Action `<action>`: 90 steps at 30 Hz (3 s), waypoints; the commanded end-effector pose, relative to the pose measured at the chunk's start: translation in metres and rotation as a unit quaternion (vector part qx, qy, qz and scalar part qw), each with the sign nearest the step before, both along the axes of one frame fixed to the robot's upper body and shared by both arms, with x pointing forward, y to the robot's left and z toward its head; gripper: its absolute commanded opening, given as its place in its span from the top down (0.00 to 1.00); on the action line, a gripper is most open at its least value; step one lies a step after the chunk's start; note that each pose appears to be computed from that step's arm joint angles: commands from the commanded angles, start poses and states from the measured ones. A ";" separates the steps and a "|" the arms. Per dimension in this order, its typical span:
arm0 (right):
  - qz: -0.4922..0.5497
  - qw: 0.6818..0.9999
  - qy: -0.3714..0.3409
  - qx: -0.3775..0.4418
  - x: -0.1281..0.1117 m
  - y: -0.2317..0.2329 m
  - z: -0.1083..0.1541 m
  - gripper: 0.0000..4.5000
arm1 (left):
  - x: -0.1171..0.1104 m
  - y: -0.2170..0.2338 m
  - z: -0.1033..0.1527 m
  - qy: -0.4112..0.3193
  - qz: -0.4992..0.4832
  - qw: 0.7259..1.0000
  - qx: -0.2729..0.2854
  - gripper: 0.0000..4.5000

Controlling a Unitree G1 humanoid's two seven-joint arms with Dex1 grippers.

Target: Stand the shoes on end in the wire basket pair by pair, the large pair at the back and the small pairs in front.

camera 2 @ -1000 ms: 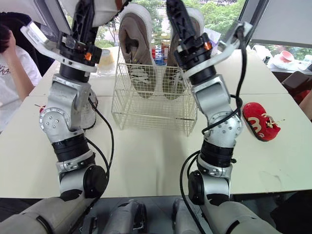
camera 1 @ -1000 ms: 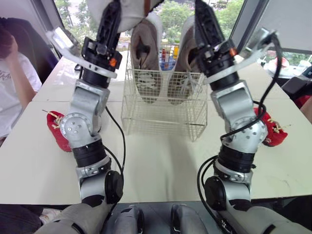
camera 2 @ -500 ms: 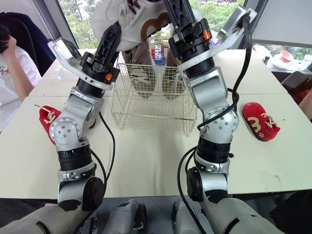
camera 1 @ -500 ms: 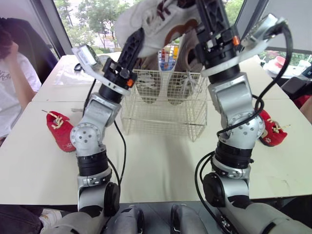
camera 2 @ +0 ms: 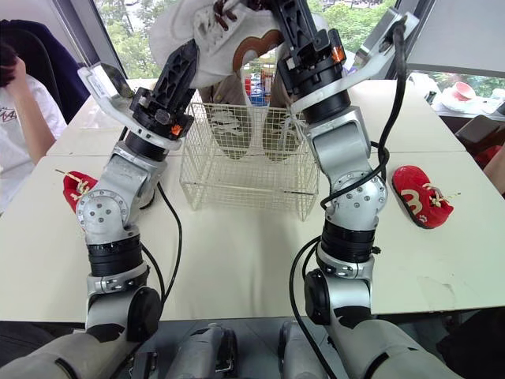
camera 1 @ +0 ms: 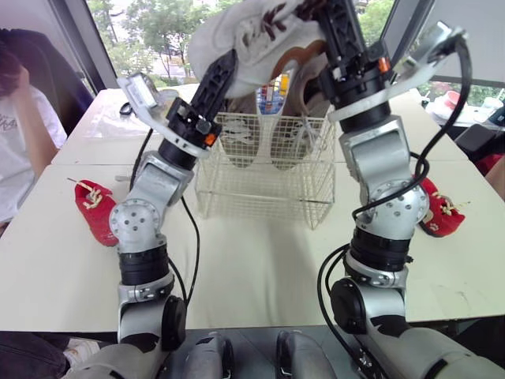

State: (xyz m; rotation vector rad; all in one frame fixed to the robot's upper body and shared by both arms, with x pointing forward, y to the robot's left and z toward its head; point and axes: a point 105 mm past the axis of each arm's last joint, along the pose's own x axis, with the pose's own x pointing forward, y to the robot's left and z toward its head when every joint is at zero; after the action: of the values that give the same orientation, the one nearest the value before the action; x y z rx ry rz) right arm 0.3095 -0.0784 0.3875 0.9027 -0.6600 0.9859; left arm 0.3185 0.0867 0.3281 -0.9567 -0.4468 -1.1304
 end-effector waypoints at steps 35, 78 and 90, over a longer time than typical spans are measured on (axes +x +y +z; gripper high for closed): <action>-0.101 0.800 -0.213 -0.552 0.058 -0.064 -0.061 0.73 | -0.028 0.053 -0.057 0.075 0.240 0.940 0.231 0.01; 0.120 0.760 -0.167 -0.616 -0.065 -0.008 -0.116 0.00 | 0.102 0.212 -0.092 0.362 0.365 0.645 0.566 0.00; 0.079 0.774 -0.147 -0.611 -0.067 -0.009 -0.113 0.00 | 0.116 0.195 -0.158 0.385 0.320 0.631 0.593 0.49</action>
State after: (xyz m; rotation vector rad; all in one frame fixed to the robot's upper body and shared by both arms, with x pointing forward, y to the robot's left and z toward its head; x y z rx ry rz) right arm 0.2482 -0.0848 0.2635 -0.3525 -0.0235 1.4413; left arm 0.4343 0.2748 0.1657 0.0133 0.6436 -0.1305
